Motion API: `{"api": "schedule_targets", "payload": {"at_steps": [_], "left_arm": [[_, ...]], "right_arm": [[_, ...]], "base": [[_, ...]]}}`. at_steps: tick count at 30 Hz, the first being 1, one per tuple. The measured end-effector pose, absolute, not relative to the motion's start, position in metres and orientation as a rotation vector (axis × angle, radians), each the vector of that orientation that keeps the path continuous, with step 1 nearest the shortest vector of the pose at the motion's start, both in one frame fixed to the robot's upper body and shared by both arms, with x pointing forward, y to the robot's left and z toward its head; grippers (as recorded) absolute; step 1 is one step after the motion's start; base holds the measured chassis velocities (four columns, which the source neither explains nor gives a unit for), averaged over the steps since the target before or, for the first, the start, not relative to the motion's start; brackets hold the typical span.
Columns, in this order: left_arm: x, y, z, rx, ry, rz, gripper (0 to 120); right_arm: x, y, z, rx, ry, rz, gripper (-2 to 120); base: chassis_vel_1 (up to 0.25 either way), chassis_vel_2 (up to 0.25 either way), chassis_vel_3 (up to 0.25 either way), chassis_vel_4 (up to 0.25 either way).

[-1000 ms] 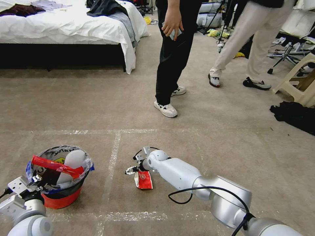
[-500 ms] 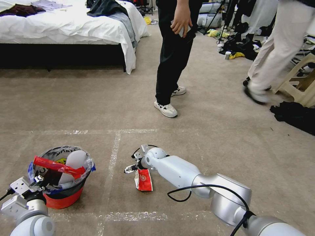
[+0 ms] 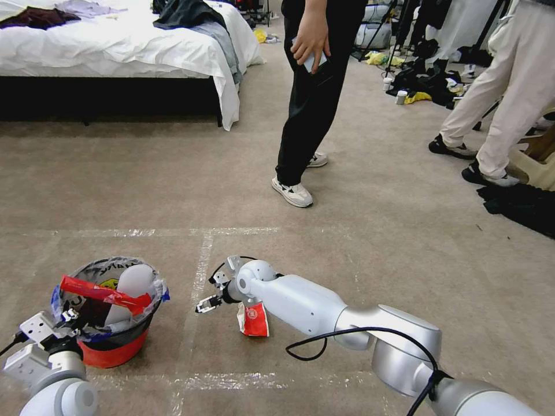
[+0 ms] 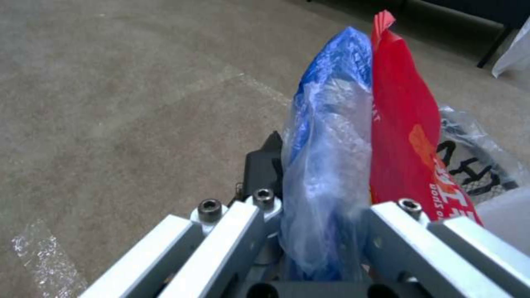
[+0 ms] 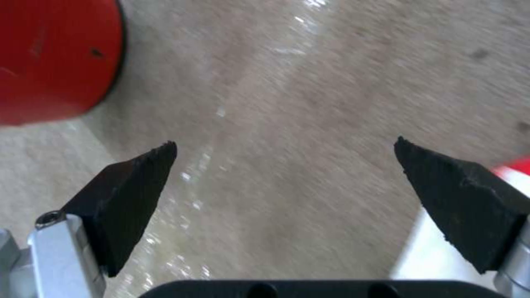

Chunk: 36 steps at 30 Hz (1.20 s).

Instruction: Pick up the trash bin and place the garbage on the floor into it.

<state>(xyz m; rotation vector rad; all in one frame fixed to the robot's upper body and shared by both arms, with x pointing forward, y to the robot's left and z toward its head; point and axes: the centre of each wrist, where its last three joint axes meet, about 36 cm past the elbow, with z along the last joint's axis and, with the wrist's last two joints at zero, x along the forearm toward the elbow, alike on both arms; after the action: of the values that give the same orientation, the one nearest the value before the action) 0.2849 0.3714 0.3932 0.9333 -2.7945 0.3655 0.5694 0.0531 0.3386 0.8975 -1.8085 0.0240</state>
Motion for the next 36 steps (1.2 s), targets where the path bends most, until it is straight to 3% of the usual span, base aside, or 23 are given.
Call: {"api": "schedule_targets", "payload": {"at_steps": [14, 36], "left_arm": [[0.286, 0.367, 0.393, 0.922, -2.797, 0.369, 4], [0.286, 0.367, 0.389, 0.918, -2.79, 0.37, 4]], "right_arm": [[0.586, 0.0, 0.342, 0.809, -1.855, 0.14, 100], [0.567, -0.009, 0.33, 0.823, -1.826, 0.161, 100]], "base": [[0.0, 0.0, 0.0, 0.0], [0.0, 0.0, 0.0, 0.0]]}}
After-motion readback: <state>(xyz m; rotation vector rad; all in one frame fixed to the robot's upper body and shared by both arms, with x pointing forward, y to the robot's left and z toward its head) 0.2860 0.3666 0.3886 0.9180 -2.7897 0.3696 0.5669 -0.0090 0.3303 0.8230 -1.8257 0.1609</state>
